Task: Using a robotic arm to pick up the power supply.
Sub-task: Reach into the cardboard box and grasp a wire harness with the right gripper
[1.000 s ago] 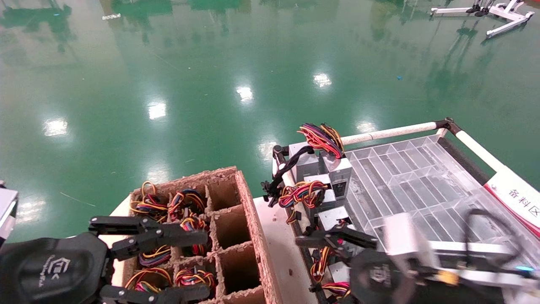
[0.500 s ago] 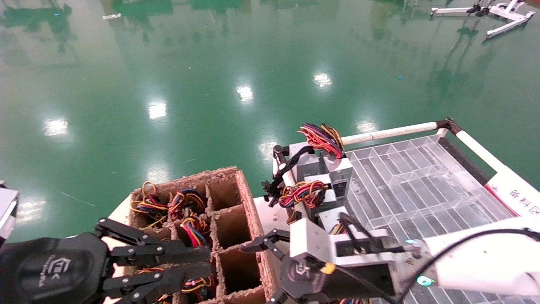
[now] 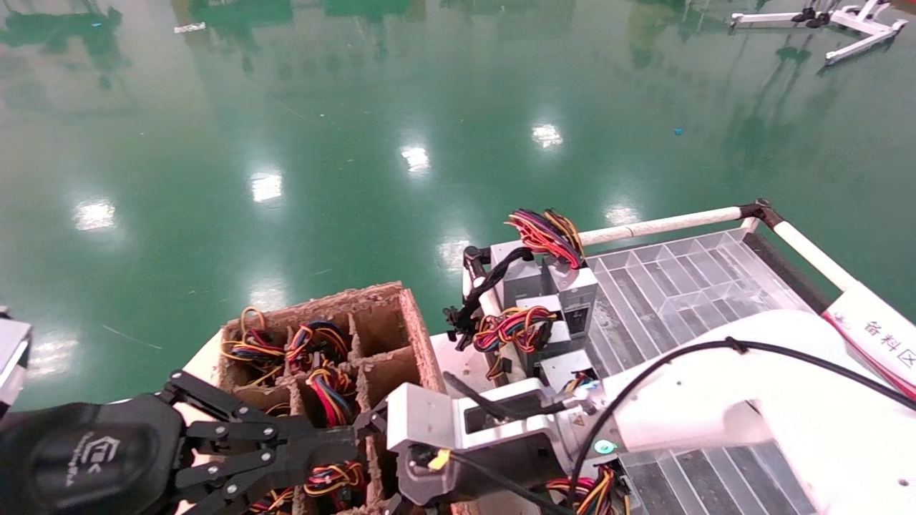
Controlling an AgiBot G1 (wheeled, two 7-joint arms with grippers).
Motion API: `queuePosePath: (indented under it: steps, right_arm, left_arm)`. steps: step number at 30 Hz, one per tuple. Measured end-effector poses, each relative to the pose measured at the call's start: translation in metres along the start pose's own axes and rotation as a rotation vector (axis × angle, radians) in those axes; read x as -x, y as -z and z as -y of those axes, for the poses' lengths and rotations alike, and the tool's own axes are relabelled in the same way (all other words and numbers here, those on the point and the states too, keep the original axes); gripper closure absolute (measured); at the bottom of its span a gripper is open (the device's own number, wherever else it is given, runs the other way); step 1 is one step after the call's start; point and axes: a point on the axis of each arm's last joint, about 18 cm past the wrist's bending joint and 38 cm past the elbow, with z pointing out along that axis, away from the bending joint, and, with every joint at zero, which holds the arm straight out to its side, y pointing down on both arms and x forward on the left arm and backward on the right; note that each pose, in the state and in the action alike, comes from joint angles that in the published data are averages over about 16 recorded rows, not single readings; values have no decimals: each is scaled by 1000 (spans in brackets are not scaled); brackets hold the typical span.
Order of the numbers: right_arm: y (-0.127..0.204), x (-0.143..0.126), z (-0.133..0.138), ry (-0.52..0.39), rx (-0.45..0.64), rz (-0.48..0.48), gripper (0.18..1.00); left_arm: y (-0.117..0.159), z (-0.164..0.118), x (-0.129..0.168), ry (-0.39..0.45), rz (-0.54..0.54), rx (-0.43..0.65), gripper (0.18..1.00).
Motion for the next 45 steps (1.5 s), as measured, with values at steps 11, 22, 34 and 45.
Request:
queuePosePath:
  steps: [11, 22, 34, 45]
  right_arm:
    - [-19, -11, 4, 68, 64, 16, 250]
    - [-19, -17, 3, 96, 98, 3, 428]
    - [-19, -20, -1, 98, 117, -13, 713]
    - [-12, -21, 0, 61, 70, -29, 891]
  left_arm:
    - [0, 0, 0, 0, 0, 0, 989]
    - [0, 0, 0, 0, 0, 0, 925]
    - [0, 0, 0, 0, 0, 0, 727]
    - [0, 0, 0, 0, 0, 0, 462]
